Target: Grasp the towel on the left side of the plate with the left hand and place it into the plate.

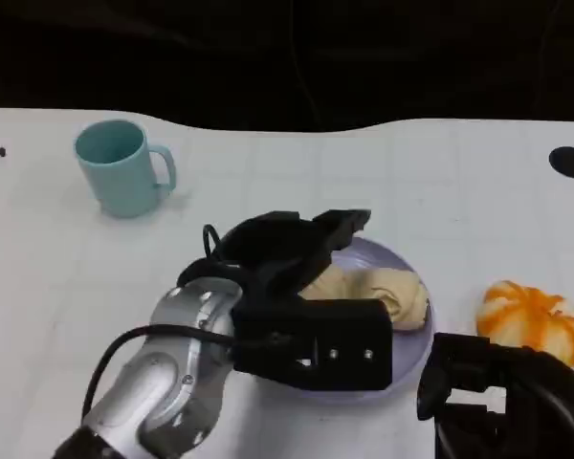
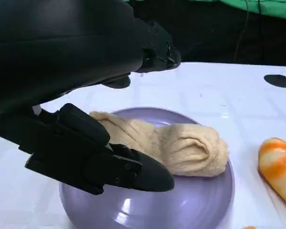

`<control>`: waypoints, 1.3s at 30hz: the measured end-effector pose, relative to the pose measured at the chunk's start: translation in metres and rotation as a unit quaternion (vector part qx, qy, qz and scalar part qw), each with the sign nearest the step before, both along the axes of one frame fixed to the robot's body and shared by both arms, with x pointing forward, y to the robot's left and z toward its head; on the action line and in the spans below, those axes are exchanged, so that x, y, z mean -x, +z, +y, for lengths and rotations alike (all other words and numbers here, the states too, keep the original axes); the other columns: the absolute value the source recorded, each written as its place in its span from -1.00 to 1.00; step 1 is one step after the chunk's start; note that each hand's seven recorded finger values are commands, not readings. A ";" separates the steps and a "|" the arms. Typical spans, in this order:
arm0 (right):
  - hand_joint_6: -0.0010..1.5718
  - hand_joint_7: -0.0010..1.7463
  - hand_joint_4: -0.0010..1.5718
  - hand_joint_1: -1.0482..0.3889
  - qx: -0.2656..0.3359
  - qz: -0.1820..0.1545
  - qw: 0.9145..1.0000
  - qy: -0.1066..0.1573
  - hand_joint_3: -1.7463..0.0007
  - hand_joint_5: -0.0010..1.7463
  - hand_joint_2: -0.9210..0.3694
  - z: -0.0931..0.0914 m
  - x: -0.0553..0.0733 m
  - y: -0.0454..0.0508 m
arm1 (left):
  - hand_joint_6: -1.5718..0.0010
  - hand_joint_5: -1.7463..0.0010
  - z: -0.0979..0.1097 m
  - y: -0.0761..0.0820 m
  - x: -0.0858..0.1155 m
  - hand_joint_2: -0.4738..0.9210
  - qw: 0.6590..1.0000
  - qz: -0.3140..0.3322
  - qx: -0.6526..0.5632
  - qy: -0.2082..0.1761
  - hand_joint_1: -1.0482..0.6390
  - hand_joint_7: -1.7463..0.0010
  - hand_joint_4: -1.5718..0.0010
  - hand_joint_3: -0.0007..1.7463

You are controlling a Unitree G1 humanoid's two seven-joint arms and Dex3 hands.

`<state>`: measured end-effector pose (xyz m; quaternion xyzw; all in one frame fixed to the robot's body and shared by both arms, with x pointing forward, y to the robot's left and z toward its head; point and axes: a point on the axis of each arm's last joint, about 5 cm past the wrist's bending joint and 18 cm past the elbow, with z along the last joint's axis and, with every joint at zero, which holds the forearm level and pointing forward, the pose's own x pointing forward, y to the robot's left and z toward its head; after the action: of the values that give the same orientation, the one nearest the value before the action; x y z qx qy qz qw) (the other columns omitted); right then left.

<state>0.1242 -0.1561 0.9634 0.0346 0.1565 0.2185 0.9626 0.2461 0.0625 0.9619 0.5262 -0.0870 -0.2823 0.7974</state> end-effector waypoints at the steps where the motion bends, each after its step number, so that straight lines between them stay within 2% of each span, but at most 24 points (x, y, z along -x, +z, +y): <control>1: -0.12 0.82 0.03 0.53 0.000 0.000 1.000 0.000 -0.67 1.00 -0.28 0.000 0.000 0.0001 | 0.91 0.66 0.002 0.001 0.000 1.00 1.000 -0.001 0.000 0.000 -0.74 0.99 0.91 -0.74; 6: -0.12 0.83 0.04 0.54 -0.001 -0.001 1.000 0.001 -0.67 1.00 -0.28 0.000 0.000 0.0006 | 0.87 0.62 0.013 0.011 0.002 1.00 1.000 -0.005 0.013 0.004 -0.72 0.97 0.91 -0.74; 9: -0.12 0.83 0.04 0.54 0.000 -0.001 1.000 -0.001 -0.67 1.00 -0.28 -0.001 0.000 0.0012 | 0.79 0.42 0.024 0.016 0.005 1.00 1.000 0.003 0.025 0.004 -0.66 0.95 0.91 -0.73; 15: -0.13 0.84 0.04 0.53 0.001 -0.002 1.000 -0.002 -0.67 1.00 -0.27 -0.001 -0.001 0.0017 | 0.61 0.29 0.052 0.029 0.014 1.00 0.999 -0.002 0.046 0.013 -0.52 0.88 0.71 -0.71; 16: -0.13 0.84 0.04 0.53 0.002 -0.002 1.000 -0.002 -0.67 1.00 -0.27 -0.001 -0.001 0.0017 | 0.51 0.27 0.056 0.030 0.016 1.00 0.999 -0.003 0.048 0.014 -0.44 0.86 0.58 -0.73; 17: -0.13 0.84 0.04 0.53 0.001 -0.002 1.000 -0.001 -0.67 1.00 -0.27 -0.001 -0.001 0.0017 | 0.47 0.26 0.061 0.031 0.019 1.00 0.998 -0.003 0.056 0.015 -0.42 0.85 0.53 -0.74; 20: -0.13 0.84 0.04 0.53 0.001 -0.002 1.000 -0.001 -0.67 1.00 -0.27 -0.001 0.000 0.0017 | 0.13 0.26 0.074 0.035 0.025 1.00 0.997 -0.003 0.073 0.021 -0.27 0.84 0.18 -0.79; 21: -0.13 0.84 0.05 0.53 0.001 -0.002 1.000 0.000 -0.67 1.00 -0.28 -0.001 0.000 0.0018 | 0.07 0.26 0.079 0.036 0.026 1.00 0.996 -0.001 0.082 0.024 -0.25 0.84 0.13 -0.79; 22: -0.12 0.84 0.05 0.53 0.001 -0.002 1.000 0.000 -0.67 1.00 -0.28 -0.001 0.000 0.0018 | -0.10 0.28 0.083 0.037 0.027 1.00 0.996 0.001 0.090 0.027 -0.13 0.82 -0.02 -0.79; 24: -0.12 0.84 0.05 0.53 0.000 -0.003 1.000 0.001 -0.67 1.00 -0.28 0.000 0.000 0.0019 | -0.23 0.30 0.096 0.036 0.034 1.00 0.990 0.017 0.133 0.035 -0.04 0.82 -0.12 -0.77; 27: -0.12 0.84 0.04 0.51 -0.001 -0.002 1.000 0.001 -0.68 1.00 -0.27 0.000 0.000 0.0018 | -0.39 -0.03 0.116 0.030 0.048 0.99 0.970 0.053 0.232 0.051 0.03 0.73 -0.11 -0.69; 28: -0.12 0.83 0.04 0.51 -0.002 -0.001 1.000 0.001 -0.68 1.00 -0.26 0.000 0.000 0.0019 | -0.41 -0.21 0.121 0.027 0.053 0.94 0.961 0.064 0.265 0.054 0.05 0.60 -0.09 -0.57; 30: -0.12 0.83 0.04 0.52 -0.003 -0.002 1.000 0.001 -0.68 1.00 -0.26 0.000 -0.001 0.0022 | -0.30 -0.42 0.128 0.020 0.063 0.76 0.940 0.086 0.323 0.064 0.06 0.27 -0.08 -0.24; 31: -0.12 0.83 0.04 0.51 -0.003 -0.002 1.000 0.002 -0.68 1.00 -0.25 0.001 -0.001 0.0024 | -0.23 -0.57 0.130 0.017 0.068 0.70 0.930 0.095 0.349 0.072 0.07 0.05 -0.07 -0.10; 33: -0.12 0.83 0.04 0.50 -0.003 -0.003 1.000 0.002 -0.68 1.00 -0.24 0.001 -0.001 0.0024 | -0.14 -0.73 0.135 0.013 0.077 0.63 0.910 0.115 0.389 0.090 0.05 -0.23 -0.05 0.04; 34: -0.12 0.83 0.04 0.50 -0.003 -0.003 1.000 0.002 -0.69 1.00 -0.24 0.001 -0.001 0.0025 | -0.11 -0.82 0.137 0.011 0.081 0.54 0.897 0.125 0.411 0.101 0.04 -0.41 -0.08 0.18; 36: -0.12 0.83 0.04 0.51 -0.003 -0.003 1.000 0.003 -0.69 1.00 -0.24 0.001 0.000 0.0025 | -0.07 -0.90 0.139 0.007 0.092 0.49 0.862 0.145 0.468 0.129 0.03 -0.55 -0.08 0.29; 39: -0.12 0.83 0.04 0.52 -0.002 -0.003 1.000 0.004 -0.68 1.00 -0.25 0.001 -0.001 0.0026 | -0.04 -0.91 0.141 0.002 0.105 0.53 0.819 0.178 0.520 0.165 0.04 -0.59 -0.07 0.25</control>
<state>0.1247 -0.1555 0.9660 0.0357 0.1533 0.2226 0.9621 0.1415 0.2038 0.9639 -0.0194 0.0102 -0.1481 0.9887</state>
